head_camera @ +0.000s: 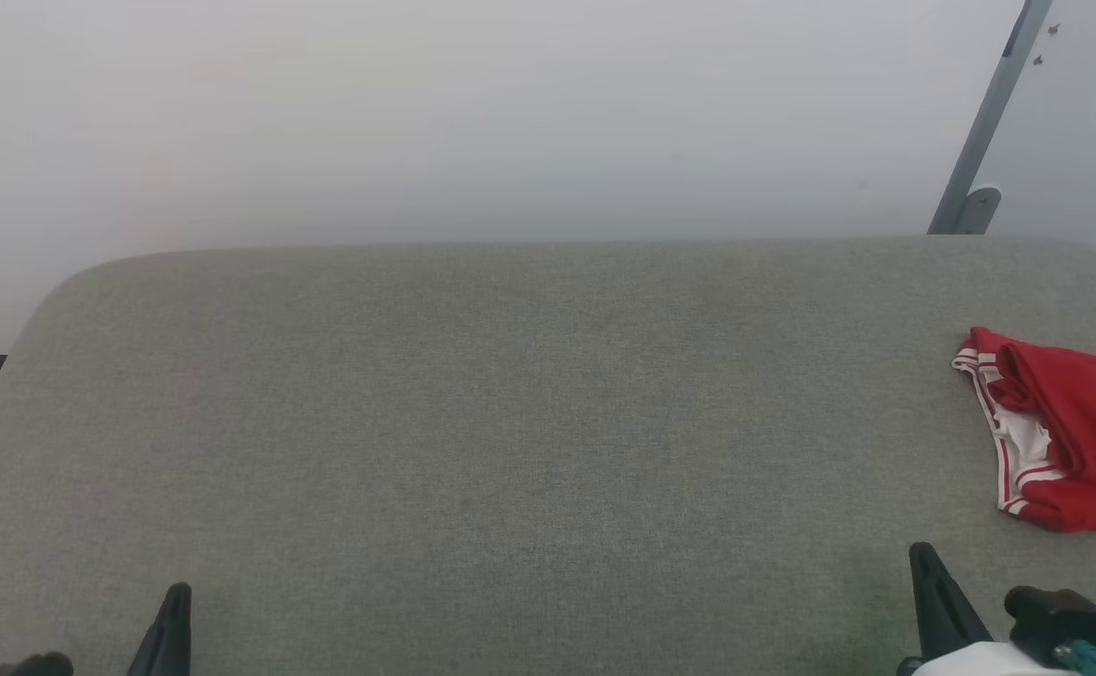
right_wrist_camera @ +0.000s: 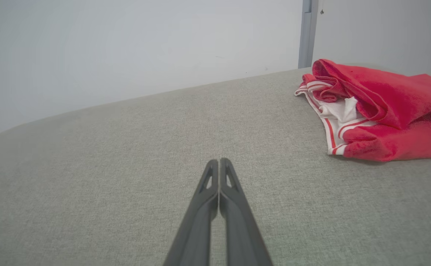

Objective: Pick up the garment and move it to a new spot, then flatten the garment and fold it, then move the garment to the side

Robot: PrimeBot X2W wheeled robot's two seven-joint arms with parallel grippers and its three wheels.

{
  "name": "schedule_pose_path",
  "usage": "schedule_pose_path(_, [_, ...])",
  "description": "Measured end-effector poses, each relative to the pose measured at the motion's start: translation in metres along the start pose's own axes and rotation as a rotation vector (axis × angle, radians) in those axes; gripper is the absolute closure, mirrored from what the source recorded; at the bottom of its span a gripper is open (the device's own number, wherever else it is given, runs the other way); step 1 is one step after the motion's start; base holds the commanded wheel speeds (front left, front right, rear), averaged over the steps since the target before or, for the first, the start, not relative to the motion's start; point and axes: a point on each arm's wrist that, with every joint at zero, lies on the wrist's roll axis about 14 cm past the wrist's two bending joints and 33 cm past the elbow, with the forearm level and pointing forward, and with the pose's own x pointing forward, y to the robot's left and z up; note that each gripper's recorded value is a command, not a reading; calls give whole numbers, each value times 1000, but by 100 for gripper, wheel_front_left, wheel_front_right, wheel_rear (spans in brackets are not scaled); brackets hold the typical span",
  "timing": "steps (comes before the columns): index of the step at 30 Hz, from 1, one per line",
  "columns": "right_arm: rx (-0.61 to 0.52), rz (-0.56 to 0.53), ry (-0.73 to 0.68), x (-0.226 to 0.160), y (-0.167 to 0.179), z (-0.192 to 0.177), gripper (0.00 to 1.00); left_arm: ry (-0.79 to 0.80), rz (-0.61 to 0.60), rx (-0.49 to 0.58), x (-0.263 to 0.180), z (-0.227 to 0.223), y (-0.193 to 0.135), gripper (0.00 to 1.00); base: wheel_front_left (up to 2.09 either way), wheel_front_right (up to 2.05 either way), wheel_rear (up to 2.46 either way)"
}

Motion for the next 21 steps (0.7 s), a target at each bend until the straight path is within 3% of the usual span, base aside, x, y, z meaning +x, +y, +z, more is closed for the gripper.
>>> schedule_pose_path(21, [388,-46,-10,11,-4,10,100,3,21,-325,20,0,-15,100,0,0,0])
